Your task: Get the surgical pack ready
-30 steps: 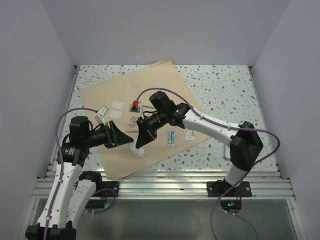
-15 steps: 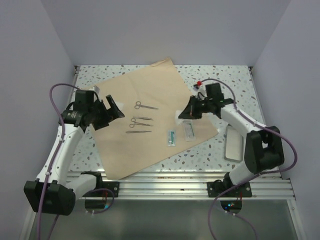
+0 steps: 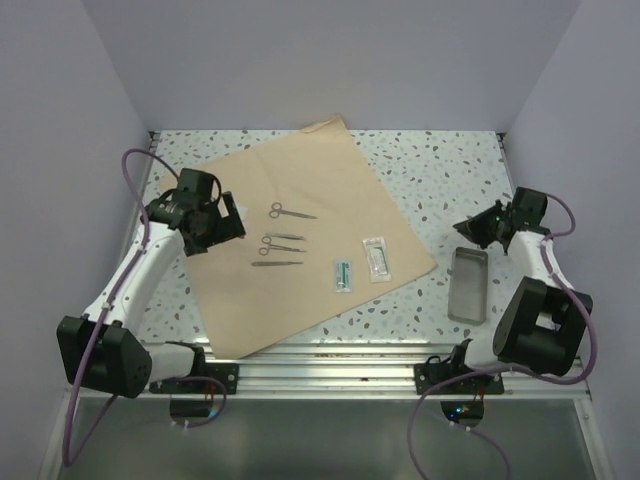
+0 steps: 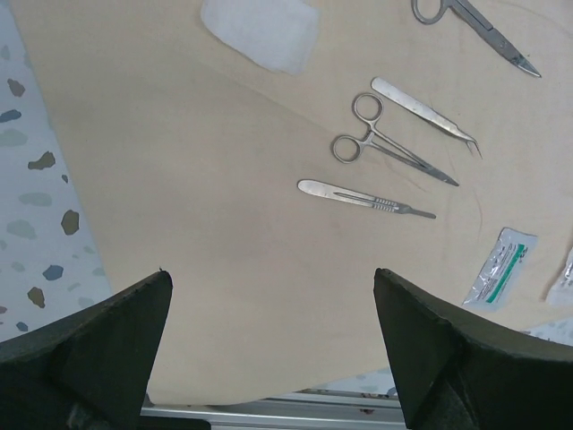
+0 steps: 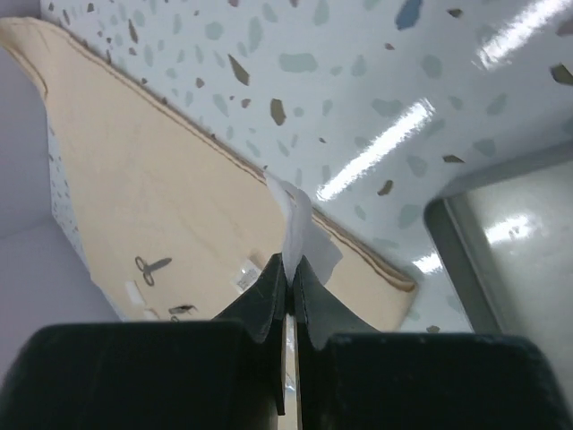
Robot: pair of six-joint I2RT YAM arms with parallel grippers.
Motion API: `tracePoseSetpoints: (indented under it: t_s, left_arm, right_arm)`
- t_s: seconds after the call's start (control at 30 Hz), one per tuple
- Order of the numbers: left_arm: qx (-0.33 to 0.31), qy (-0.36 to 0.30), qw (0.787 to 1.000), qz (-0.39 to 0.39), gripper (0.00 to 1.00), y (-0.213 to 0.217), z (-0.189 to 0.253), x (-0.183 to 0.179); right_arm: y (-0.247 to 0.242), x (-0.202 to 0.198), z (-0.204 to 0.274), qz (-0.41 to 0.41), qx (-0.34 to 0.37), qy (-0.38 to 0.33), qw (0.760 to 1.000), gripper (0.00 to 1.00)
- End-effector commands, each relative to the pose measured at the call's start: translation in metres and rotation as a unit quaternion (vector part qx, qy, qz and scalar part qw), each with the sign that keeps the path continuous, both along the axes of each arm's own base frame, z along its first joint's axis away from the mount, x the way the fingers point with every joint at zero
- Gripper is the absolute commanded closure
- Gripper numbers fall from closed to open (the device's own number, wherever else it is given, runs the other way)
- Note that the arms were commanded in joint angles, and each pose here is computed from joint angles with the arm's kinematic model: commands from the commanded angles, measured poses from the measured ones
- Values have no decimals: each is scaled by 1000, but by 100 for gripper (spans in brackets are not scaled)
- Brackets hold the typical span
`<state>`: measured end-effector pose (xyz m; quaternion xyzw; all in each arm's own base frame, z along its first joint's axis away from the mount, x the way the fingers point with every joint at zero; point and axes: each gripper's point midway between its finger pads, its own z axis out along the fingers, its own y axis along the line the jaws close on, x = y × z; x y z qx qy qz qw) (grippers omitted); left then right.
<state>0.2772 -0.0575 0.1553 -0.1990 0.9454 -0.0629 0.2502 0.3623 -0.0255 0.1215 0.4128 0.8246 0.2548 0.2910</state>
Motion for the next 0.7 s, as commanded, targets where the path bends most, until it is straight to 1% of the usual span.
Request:
tracePoseSetpoints:
  t_s: [0.0,0.07,0.13,0.17,0.3,0.43,0.47,0.67]
  left_arm:
    - [56,-37,998,-17,1,1,23,18]
    - [75,-39,996,-24,1,0,25,22]
    - [84,-38,995,-35,1,-4,23,22]
    - [85,-38,995,-38,1,-5,23,22]
    - [87,-37,994,-61,2,-14,20,22]
    - [86,-35,993,-68,2,-17,17,21]
    - [84,-36,993,-69,2,-17,16,22]
    - [82,-34,993,-75,2,-18,14,19]
  right_arm:
    - [-22,-8,4,-96,-9,-26,995,100]
    - [-28,-21,0,-137,-9,-29,990,100]
    - [-30,-29,-4,-154,-12,-32,987,100]
    - [-35,-32,1,-172,-14,-40,984,100]
    - [-44,-46,1,-201,-12,-42,979,100]
    - [-50,-53,-16,-212,9,-32,977,100]
    - [-48,-51,-21,-203,17,-28,979,100]
    - [-54,-47,-32,-195,10,-32,980,100]
